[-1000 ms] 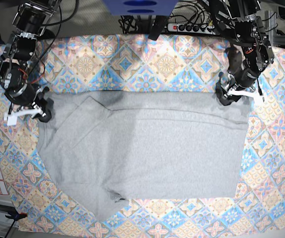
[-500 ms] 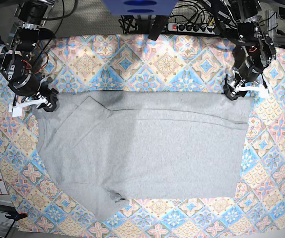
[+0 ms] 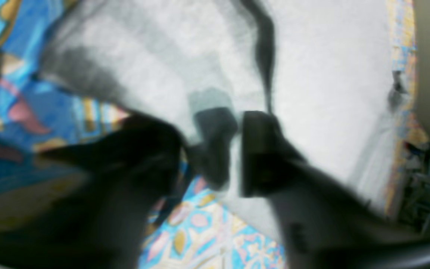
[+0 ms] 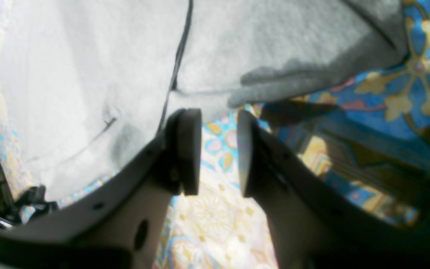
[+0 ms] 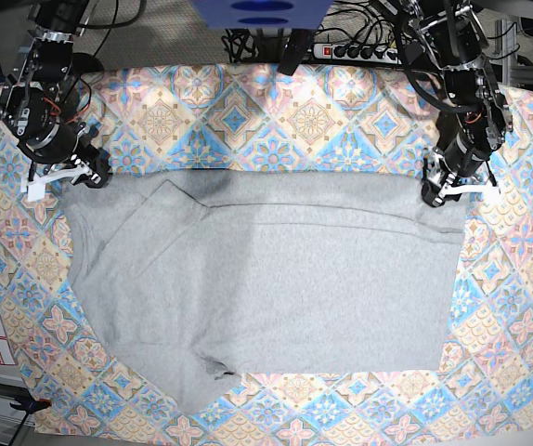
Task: Fold the T-shirt properly
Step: 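Pull both grippers back toward the collar end, smoothing the shirt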
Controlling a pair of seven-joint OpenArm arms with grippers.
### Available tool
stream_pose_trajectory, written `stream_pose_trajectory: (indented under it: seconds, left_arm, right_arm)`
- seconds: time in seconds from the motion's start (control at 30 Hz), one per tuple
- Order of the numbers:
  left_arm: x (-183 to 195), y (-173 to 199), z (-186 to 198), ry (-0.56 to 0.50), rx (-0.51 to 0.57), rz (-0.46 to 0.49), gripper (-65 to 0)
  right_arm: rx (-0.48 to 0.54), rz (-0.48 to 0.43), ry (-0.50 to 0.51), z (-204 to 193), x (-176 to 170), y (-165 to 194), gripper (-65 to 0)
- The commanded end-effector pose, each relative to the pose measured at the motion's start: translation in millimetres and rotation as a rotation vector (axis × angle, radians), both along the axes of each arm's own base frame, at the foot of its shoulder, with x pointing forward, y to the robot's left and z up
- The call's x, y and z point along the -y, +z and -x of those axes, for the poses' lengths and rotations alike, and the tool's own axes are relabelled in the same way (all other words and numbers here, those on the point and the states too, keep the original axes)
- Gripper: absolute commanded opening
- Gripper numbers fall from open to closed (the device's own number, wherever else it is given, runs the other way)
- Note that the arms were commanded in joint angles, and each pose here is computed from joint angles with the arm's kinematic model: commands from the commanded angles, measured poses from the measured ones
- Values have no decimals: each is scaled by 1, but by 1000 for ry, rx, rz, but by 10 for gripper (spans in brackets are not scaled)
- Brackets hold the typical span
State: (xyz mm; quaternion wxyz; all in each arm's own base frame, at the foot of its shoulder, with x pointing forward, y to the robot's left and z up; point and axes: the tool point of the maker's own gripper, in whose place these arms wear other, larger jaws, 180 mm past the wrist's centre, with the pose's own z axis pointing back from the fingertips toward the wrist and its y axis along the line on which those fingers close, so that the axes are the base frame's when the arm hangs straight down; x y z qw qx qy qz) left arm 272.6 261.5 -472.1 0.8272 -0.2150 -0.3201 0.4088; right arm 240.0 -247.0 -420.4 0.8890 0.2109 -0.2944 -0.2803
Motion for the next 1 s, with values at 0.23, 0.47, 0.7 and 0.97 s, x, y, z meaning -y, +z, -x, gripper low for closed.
stream_pose_trajectory:
  seconds: [0.23, 0.47, 0.7, 0.97]
  left_arm:
    - [3, -1, 3, -16, -16, 8, -650]
    - [2, -1, 4, -16, -17, 7, -650]
    - [3, -1, 4, -18, -17, 7, -650]
    - [3, -2, 3, -21, -18, 7, -650]
  right_arm:
    - [8, -8, -10, 0, 5, -1, -493]
    - [-96, -84, -62, 12, 5, -39, -475]
    - [-117, -123, -87, 4, 4, -50, -338]
    - [-78, -149, -95, -25, 3, -43, -321]
